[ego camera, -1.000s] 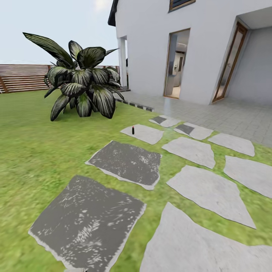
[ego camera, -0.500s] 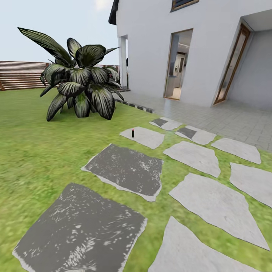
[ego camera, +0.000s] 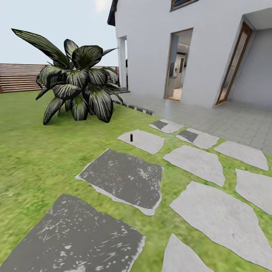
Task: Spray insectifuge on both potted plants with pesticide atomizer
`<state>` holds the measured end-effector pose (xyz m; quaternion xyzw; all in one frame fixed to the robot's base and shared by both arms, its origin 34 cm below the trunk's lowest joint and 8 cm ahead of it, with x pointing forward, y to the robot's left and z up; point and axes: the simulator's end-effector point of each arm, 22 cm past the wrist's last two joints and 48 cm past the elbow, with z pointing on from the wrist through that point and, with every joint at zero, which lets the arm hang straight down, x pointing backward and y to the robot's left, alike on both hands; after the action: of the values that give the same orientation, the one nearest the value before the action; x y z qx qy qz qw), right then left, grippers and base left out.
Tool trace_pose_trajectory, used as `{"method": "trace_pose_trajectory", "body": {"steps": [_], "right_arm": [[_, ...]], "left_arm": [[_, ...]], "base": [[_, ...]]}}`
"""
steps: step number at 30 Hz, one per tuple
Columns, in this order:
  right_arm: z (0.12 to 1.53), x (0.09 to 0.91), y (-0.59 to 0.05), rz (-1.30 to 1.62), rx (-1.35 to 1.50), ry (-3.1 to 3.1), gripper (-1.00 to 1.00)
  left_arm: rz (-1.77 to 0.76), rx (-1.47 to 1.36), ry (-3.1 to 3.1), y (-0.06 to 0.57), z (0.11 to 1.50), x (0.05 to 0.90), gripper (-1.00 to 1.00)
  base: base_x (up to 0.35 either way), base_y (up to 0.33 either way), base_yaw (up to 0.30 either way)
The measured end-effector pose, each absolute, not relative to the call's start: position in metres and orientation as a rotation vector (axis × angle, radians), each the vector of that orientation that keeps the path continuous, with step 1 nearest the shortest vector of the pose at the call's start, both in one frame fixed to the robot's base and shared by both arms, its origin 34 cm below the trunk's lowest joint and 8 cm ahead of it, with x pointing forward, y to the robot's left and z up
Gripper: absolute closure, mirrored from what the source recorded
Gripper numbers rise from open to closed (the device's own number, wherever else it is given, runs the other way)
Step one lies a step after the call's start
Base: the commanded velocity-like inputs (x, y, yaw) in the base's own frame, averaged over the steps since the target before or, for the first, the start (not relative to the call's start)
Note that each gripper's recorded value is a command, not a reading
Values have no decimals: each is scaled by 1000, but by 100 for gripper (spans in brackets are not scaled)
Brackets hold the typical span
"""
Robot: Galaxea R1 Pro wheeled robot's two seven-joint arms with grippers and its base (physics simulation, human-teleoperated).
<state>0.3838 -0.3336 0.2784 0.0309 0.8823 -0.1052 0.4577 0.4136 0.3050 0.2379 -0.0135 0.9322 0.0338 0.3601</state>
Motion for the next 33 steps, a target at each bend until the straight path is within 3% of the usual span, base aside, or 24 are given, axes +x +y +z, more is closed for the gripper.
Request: {"method": "trace_pose_trajectory", "body": {"steps": [33], "right_arm": [[278,383,-333,-259,74,2176,-100]], "left_arm": [[87,-35,2403,305,238,414,-100]], "base": [[334,-162,0]]}}
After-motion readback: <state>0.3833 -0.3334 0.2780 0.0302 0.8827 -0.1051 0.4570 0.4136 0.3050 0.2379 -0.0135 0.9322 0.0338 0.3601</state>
